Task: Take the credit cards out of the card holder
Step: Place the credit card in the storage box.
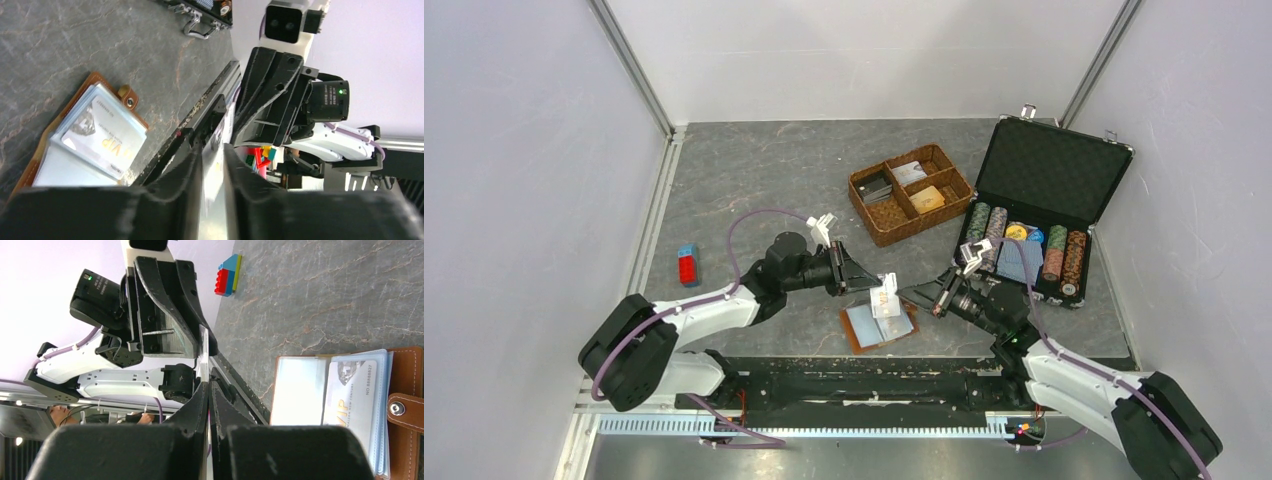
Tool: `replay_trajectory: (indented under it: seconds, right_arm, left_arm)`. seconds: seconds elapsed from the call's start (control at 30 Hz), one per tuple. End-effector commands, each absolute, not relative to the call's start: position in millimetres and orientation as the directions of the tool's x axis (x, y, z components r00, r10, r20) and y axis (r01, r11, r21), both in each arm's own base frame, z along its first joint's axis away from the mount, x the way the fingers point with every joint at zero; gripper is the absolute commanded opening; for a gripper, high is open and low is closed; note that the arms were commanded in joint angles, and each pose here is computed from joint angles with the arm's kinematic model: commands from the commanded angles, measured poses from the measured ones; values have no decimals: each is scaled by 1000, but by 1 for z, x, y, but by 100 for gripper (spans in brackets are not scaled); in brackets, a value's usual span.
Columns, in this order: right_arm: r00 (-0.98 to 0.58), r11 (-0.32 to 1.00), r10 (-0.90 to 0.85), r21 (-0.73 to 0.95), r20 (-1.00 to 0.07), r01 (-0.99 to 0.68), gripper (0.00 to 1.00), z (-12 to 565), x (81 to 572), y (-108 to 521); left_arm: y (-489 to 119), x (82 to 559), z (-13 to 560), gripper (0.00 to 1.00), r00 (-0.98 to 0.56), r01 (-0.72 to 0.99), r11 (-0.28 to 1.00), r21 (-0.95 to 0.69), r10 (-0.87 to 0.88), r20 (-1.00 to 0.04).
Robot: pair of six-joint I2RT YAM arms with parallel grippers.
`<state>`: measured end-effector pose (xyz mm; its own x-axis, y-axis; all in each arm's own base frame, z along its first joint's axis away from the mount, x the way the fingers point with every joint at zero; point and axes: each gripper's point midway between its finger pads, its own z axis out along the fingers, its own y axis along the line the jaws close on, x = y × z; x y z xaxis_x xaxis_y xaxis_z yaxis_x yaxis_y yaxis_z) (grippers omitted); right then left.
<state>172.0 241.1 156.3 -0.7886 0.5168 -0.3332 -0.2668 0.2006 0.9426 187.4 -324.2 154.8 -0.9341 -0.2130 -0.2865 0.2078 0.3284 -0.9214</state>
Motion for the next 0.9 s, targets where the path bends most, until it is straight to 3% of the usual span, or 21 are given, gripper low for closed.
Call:
replay_trajectory:
  seconds: [0.0,0.07,0.33,0.53,0.87]
  right_arm:
    - [-787,180,471,916,-399,-357,0,165,164,245]
    - [-786,187,433,897,-440,-400,4,165,160,247]
    - [-716,301,204,739,-668,-603,33,175,165,251]
    - [-641,324,61,623,-765,-712,37,194,176,239]
    - [-653,106,-65,645,-755,-757,38,212,147,248]
  left_arm:
    - [-330,187,187,15,-922,260,222,-940,-233,-310]
    - [-329,184,187,4,-924,261,217,-940,-224,-309]
    - [-323,156,180,2,-938,312,201,-929,-91,-334]
    - [-317,127,180,2,-939,344,141,-928,45,-341]
    - [-312,109,183,2,-920,379,96,-921,150,-363]
